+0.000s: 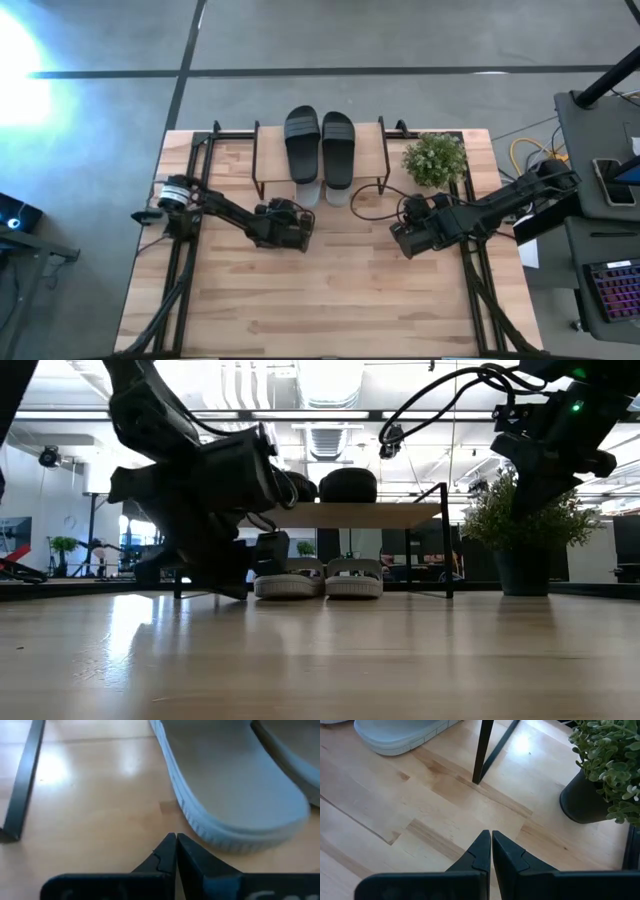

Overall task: Pick and place slides into the shelf
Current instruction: Adjust the gray slippers under the shelf, then return to Home Position

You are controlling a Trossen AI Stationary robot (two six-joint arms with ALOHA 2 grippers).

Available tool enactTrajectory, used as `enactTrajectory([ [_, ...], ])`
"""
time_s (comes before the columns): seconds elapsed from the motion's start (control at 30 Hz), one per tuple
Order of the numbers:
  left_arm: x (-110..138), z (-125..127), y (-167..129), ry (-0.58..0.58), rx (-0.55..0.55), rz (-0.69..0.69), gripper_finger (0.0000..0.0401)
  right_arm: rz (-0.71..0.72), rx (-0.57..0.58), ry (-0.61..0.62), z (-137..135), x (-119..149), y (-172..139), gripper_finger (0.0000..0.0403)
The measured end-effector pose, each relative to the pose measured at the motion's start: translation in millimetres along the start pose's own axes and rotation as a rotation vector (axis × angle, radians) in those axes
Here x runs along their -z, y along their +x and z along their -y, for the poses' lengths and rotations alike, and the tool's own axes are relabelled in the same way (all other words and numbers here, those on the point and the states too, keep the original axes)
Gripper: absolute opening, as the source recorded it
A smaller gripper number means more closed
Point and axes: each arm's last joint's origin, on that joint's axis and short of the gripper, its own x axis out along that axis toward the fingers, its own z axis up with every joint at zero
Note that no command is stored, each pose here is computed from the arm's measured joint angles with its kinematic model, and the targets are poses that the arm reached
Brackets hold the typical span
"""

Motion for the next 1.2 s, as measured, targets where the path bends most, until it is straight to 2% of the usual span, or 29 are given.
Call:
enactTrajectory([
  [0.33,-12,13,12,0.050,0.073,0.016,0.0000,0.007,0.005,-0.013,0,0,1,0.0009],
  [0.7,-19,3,4,0.177,0.029,-0.015,0.0000,-0.002,0.005,-0.008,1,2,2,0.0009],
  [0.83,-27,6,-14,0.172,0.081,-0.011,0.0000,-0.036,-0.060,-0.008,-5,2,2,0.0009],
  [0.93,-30,9,-37,0.214,0.158,-0.013,0.0000,-0.052,-0.203,-0.001,-19,0,3,0.0009],
  [1.03,-35,12,-67,0.248,0.257,-0.006,0.0000,-0.028,-0.324,0.062,-31,-3,9,0.0009],
  [1.2,-30,5,-111,0.290,0.373,-0.009,0.0000,-0.066,-0.291,0.193,-33,-13,37,0.0009],
])
